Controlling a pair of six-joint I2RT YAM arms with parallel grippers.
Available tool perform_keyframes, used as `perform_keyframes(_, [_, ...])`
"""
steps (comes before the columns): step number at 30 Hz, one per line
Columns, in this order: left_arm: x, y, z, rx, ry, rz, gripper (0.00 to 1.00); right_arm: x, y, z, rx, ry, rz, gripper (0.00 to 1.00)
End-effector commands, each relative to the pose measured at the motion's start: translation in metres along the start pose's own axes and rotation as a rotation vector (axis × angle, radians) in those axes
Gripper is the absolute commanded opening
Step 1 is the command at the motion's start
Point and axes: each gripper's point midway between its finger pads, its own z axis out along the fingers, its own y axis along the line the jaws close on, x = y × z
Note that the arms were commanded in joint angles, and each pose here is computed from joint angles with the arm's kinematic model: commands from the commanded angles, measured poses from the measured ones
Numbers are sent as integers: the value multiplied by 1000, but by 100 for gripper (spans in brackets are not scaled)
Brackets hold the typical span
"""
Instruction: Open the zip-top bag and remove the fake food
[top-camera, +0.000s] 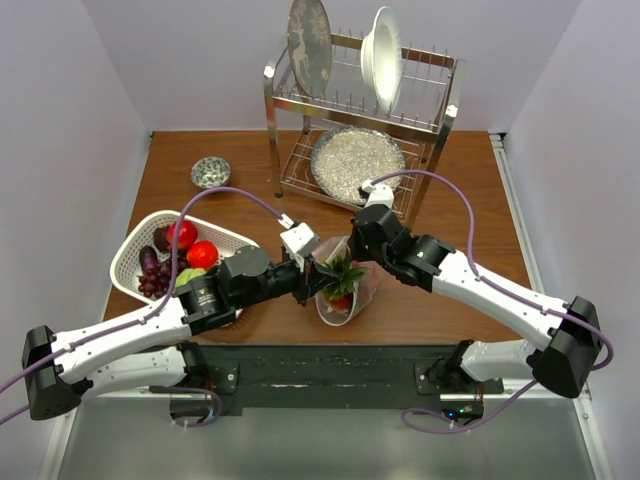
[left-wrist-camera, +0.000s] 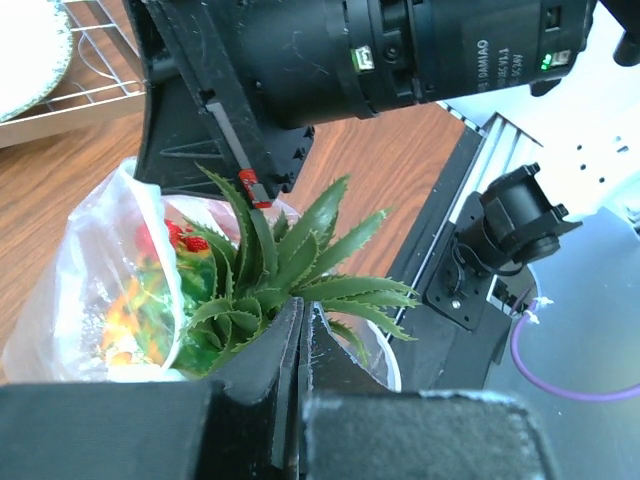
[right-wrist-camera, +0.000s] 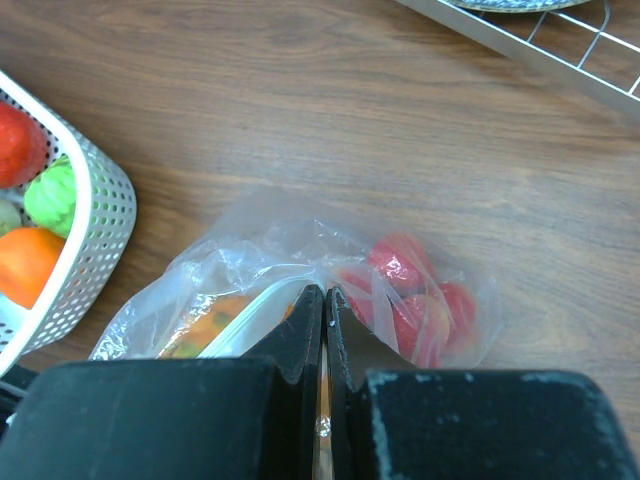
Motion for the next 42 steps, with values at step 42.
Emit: perform_keyframes(42, [-126,-13,-38,-15,-404,-55,0,12,-15,-11,-28,-55,72,0])
